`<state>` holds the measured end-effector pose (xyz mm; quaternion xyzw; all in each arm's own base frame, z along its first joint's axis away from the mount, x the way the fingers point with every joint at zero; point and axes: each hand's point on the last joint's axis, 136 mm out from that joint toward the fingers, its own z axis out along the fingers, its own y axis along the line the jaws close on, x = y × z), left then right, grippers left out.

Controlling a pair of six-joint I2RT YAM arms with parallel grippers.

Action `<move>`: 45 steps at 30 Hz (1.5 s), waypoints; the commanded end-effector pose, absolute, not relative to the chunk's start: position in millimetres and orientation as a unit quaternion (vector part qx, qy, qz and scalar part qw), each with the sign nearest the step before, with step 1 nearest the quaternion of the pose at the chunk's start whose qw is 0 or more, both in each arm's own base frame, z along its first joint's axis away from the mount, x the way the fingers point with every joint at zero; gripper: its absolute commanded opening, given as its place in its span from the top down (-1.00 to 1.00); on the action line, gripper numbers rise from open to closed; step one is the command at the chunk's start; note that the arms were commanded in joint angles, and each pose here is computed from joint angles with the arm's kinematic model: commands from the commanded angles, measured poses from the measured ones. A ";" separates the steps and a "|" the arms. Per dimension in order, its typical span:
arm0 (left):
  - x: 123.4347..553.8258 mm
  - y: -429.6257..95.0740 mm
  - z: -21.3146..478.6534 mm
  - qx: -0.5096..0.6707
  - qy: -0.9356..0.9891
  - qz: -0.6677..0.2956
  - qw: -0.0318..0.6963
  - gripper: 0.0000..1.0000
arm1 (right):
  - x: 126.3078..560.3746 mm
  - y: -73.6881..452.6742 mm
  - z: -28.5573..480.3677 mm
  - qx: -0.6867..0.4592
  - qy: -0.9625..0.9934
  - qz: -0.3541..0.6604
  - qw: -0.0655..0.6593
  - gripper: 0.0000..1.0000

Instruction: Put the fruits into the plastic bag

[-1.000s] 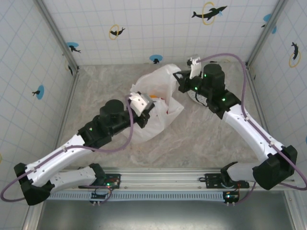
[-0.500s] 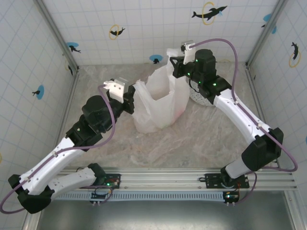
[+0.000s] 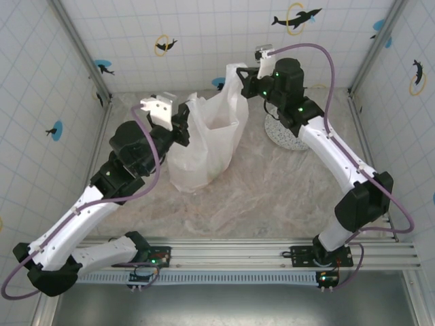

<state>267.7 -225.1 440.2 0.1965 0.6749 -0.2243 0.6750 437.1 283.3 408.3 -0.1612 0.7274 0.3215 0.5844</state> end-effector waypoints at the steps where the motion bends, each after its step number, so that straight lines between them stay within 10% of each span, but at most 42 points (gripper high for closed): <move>1: 267.2 -237.9 394.6 0.208 0.700 -0.253 0.635 1.00 | 444.3 284.6 407.5 -0.163 0.721 0.321 0.592 1.00; 9: 262.2 -251.0 370.6 0.216 0.720 -0.288 0.594 0.98 | 460.1 281.7 369.8 -0.162 0.750 0.318 0.557 0.74; 17: 259.5 -238.5 405.8 0.222 0.715 -0.259 0.610 -0.17 | 440.3 259.5 403.9 -0.169 0.747 0.286 0.577 -0.44; 23: 251.0 -212.4 422.8 0.200 0.717 -0.233 0.625 -0.95 | 407.5 205.8 423.5 -0.149 0.757 0.210 0.600 -0.79; 45: 289.7 -25.6 206.0 -0.204 0.754 0.064 0.621 -0.95 | 313.3 -2.3 211.0 0.089 0.827 -0.058 0.553 -0.97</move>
